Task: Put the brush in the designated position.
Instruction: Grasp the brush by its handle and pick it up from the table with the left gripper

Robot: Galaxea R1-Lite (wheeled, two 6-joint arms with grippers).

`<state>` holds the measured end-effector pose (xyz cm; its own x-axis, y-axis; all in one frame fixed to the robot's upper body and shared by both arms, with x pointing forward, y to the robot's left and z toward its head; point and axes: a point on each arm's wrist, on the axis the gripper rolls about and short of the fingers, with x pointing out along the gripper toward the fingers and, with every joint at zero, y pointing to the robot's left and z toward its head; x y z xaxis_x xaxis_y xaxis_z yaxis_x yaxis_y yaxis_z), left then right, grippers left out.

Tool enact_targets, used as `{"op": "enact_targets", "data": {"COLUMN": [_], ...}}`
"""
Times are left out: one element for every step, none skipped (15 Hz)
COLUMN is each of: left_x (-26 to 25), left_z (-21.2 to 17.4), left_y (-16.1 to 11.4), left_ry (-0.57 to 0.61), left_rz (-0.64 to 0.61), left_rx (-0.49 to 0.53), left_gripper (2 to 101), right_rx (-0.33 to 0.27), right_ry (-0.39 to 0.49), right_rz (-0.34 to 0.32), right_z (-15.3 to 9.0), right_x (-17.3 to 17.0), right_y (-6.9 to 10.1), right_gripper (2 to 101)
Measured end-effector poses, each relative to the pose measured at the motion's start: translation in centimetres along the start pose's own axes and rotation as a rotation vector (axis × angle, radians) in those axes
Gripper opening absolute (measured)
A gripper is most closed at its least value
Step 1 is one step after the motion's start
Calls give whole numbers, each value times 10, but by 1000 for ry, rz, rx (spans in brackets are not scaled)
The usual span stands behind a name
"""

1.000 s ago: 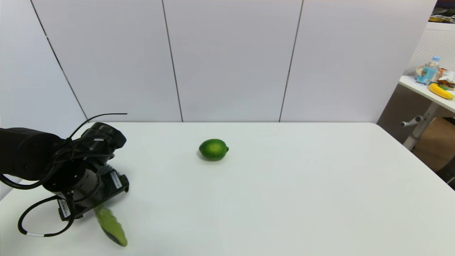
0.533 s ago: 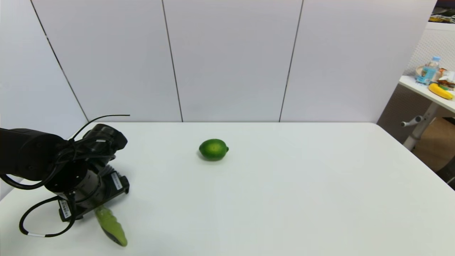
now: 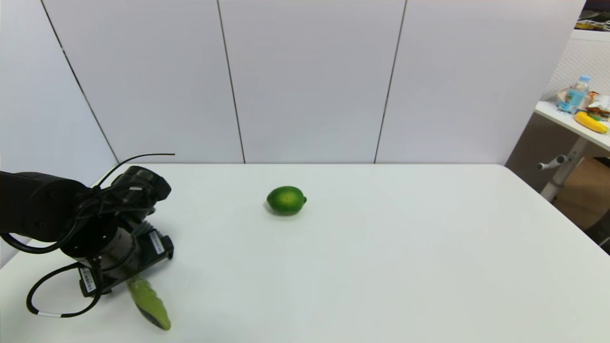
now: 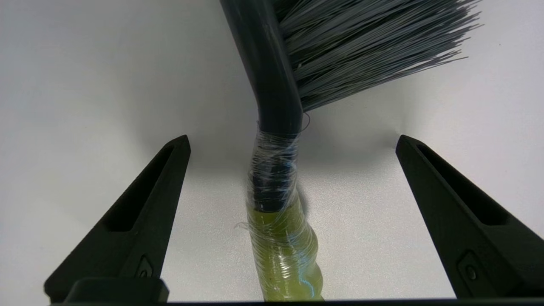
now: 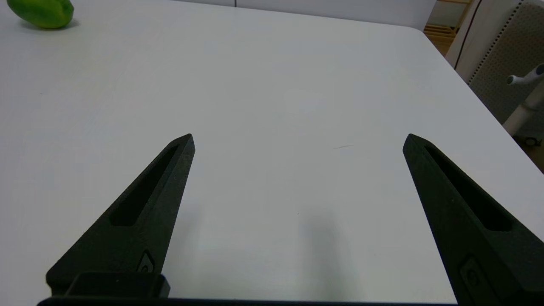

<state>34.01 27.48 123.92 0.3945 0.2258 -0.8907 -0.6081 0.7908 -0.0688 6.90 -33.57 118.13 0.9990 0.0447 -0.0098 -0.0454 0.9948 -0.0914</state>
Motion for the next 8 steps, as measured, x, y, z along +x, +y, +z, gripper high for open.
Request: {"op": "enact_targets", "data": {"left_x": [0,0,0,0,0,0,0,0], "left_z": [0,0,0,0,0,0,0,0], "left_y": [0,0,0,0,0,0,0,0], "left_ry": [0,0,0,0,0,-1,-2,-3], "left_rz": [1,1,1,1,2,2,1,1], "left_rx": [0,0,-1,-2,-4,-5,-5,-5], "left_gripper": [979,926,822,727,647,577,517,460], "right_rx": [0,0,0,1,1,0,0,0], "right_ry": [0,0,0,0,0,0,0,-1], "right_rz": [0,0,0,0,0,0,0,0], "right_z": [0,0,0,0,0,0,0,0], "right_x": [0,0,0,0,0,0,0,0], "right_y": [0,0,0,0,0,0,0,0], "right_gripper": [971,971,971,971,971,971,971,971]}}
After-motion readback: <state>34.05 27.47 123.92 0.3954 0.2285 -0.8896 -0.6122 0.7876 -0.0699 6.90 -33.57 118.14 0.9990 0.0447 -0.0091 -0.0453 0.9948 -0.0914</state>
